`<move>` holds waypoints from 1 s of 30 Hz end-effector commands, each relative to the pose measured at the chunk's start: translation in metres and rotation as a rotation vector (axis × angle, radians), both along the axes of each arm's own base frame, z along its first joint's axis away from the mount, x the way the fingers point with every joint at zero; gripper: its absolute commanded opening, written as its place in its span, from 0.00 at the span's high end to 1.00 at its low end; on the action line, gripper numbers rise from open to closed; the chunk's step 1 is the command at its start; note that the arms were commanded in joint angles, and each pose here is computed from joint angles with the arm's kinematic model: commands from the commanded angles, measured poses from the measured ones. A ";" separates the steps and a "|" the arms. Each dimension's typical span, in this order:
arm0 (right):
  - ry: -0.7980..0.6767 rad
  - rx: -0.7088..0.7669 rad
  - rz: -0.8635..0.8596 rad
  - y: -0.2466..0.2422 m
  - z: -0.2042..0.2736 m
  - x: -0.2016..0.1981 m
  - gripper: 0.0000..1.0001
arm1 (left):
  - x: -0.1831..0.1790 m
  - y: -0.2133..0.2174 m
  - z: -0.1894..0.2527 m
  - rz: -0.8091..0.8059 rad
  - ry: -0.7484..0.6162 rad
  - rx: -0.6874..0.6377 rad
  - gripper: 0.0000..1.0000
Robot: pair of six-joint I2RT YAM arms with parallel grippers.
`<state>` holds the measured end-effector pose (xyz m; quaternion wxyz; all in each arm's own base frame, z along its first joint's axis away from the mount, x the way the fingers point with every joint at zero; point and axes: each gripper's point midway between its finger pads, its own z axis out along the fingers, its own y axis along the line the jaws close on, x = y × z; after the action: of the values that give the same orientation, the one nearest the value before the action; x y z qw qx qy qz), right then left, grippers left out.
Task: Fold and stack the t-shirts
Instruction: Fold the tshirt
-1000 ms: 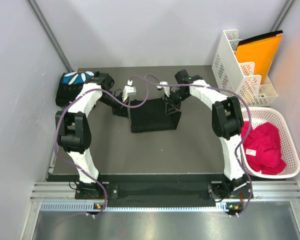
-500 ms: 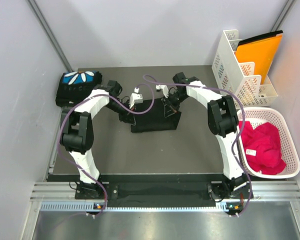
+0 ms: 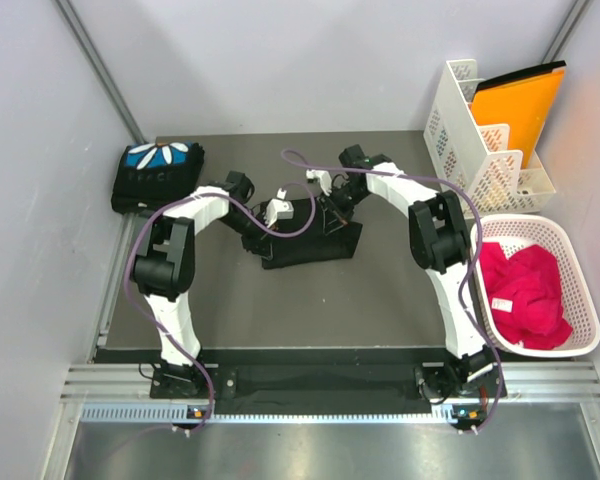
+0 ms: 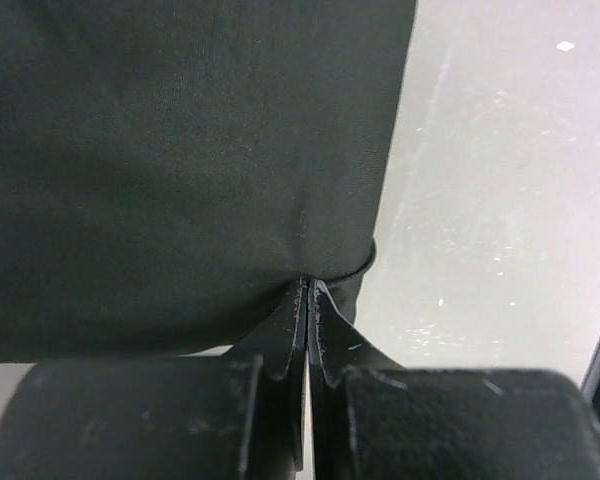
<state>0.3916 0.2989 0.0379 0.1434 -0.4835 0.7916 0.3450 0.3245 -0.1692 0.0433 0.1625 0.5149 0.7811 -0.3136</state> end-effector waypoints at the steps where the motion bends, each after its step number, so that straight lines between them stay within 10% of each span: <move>1: -0.037 0.025 0.008 0.015 0.003 0.010 1.00 | 0.002 0.012 -0.013 -0.008 -0.030 0.084 1.00; 30: -0.092 -0.163 -0.022 -0.033 -0.006 0.008 1.00 | 0.003 0.034 -0.028 0.026 -0.039 0.216 1.00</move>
<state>0.3971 0.2913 0.0297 0.1467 -0.4838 0.8051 0.3101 0.3288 -0.1437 0.0246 0.1313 0.5233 0.8088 -0.2341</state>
